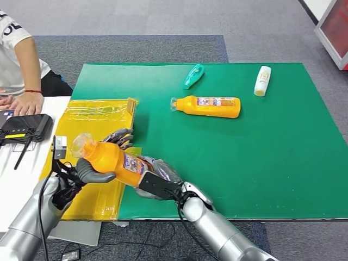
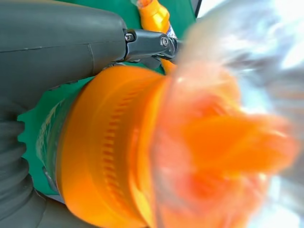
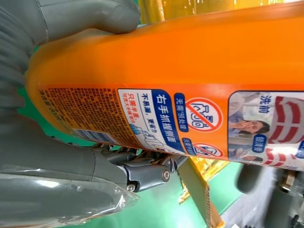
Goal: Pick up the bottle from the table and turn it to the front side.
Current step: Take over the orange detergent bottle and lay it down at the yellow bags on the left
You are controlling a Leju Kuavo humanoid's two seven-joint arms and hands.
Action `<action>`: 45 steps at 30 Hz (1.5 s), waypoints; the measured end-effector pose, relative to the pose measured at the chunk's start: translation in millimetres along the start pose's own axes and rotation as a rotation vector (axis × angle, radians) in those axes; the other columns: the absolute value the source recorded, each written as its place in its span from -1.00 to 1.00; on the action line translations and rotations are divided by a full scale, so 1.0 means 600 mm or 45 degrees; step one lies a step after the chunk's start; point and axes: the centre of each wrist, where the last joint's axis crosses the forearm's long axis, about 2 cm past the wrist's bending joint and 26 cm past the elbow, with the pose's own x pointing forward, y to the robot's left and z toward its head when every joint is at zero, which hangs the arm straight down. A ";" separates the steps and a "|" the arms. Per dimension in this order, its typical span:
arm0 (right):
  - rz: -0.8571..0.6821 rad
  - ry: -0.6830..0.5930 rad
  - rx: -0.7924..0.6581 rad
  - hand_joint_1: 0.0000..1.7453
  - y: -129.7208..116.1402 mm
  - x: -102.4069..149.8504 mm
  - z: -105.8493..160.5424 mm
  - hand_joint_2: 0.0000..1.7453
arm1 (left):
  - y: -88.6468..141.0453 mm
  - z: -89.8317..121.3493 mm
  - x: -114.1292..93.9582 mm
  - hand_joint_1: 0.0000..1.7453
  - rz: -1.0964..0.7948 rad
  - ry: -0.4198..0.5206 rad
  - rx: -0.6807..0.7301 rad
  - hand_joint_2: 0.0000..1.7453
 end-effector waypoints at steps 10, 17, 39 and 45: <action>-0.003 0.032 0.012 1.00 0.003 -0.009 0.003 1.00 | 0.002 -0.004 0.012 -1.00 -0.024 -0.019 -0.014 1.00; -0.005 0.041 0.011 1.00 0.003 -0.007 0.001 1.00 | 0.002 -0.004 0.013 -1.00 -0.020 -0.032 -0.013 1.00; -0.018 0.011 -0.006 1.00 -0.001 0.003 -0.004 1.00 | 0.000 -0.004 0.010 -1.00 -0.015 -0.036 -0.019 1.00; -0.020 0.007 -0.005 1.00 -0.001 0.005 -0.005 1.00 | 0.000 -0.004 0.009 -1.00 -0.012 -0.041 -0.017 1.00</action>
